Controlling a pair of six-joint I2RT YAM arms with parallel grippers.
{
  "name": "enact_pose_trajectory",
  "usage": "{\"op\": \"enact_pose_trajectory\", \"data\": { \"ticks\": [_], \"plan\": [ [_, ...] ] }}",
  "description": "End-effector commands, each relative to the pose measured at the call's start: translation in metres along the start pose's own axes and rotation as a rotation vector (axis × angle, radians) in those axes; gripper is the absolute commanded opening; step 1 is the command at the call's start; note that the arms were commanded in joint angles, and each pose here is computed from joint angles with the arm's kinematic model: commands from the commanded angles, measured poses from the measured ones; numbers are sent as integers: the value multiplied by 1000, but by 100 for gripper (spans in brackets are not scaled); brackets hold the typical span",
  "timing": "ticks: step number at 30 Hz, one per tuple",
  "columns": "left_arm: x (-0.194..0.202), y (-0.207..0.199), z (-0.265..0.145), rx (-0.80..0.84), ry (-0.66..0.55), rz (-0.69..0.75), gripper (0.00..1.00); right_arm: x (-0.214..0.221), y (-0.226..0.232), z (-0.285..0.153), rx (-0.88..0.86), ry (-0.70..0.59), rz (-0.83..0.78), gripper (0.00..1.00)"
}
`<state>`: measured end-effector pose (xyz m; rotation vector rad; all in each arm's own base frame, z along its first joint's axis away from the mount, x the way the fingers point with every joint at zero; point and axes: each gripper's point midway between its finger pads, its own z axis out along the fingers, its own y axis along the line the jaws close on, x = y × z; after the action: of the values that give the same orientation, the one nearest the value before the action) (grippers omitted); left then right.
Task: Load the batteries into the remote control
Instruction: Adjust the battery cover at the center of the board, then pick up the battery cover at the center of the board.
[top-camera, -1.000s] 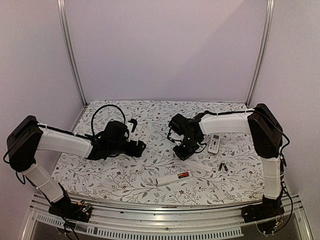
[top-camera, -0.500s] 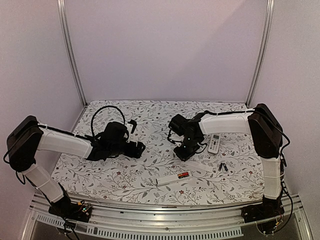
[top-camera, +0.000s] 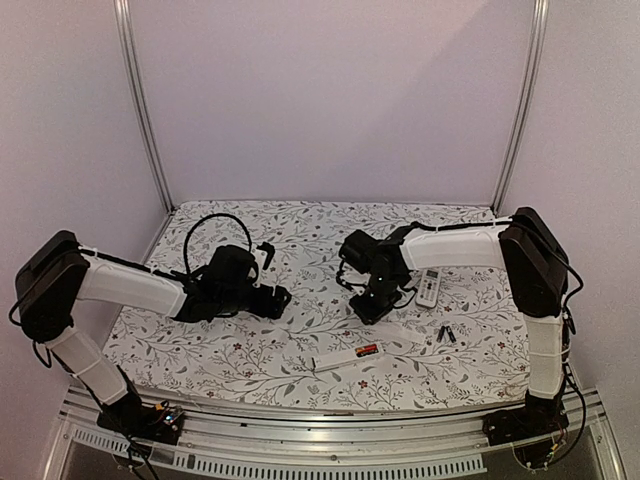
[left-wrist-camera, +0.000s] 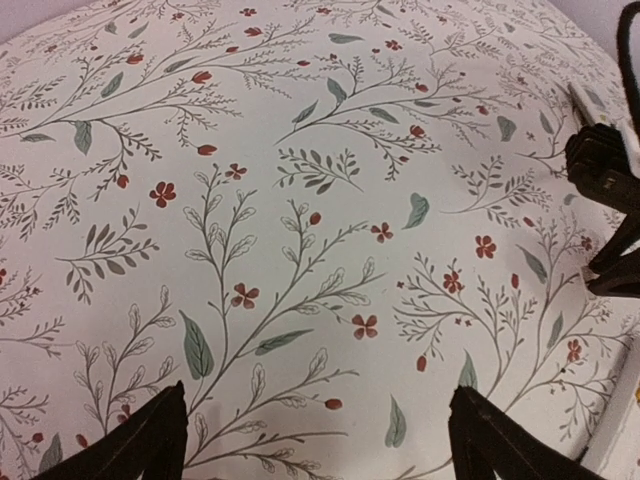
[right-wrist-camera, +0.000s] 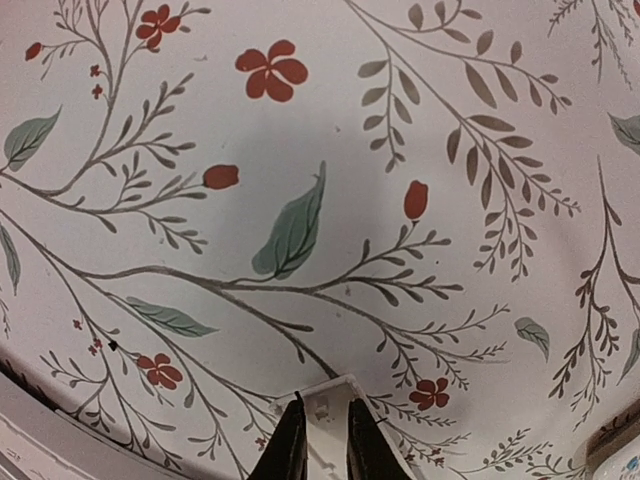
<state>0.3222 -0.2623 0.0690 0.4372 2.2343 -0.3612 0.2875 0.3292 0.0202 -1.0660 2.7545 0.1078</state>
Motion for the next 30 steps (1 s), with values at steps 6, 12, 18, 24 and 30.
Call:
{"op": "enact_pose_trajectory", "data": {
  "ticks": [6, 12, 18, 24, 30],
  "plan": [
    [5, 7, 3, -11, 9, -8, 90, 7, 3, 7, -7, 6, -7, 15],
    [2, 6, 4, -10, 7, -5, 90, 7, 3, 12, -10, 12, -8, 12],
    [2, 7, 3, -14, 4, 0, 90, 11, 0, 10, 3, 16, -8, 4],
    [4, 7, 2, -11, 7, 2, 90, 1, 1, 2, 4, -8, -5, 0],
    [-4, 7, -2, -12, -20, 6, 90, -14, 2, -18, -1, -58, -7, 0]
  ]
}}
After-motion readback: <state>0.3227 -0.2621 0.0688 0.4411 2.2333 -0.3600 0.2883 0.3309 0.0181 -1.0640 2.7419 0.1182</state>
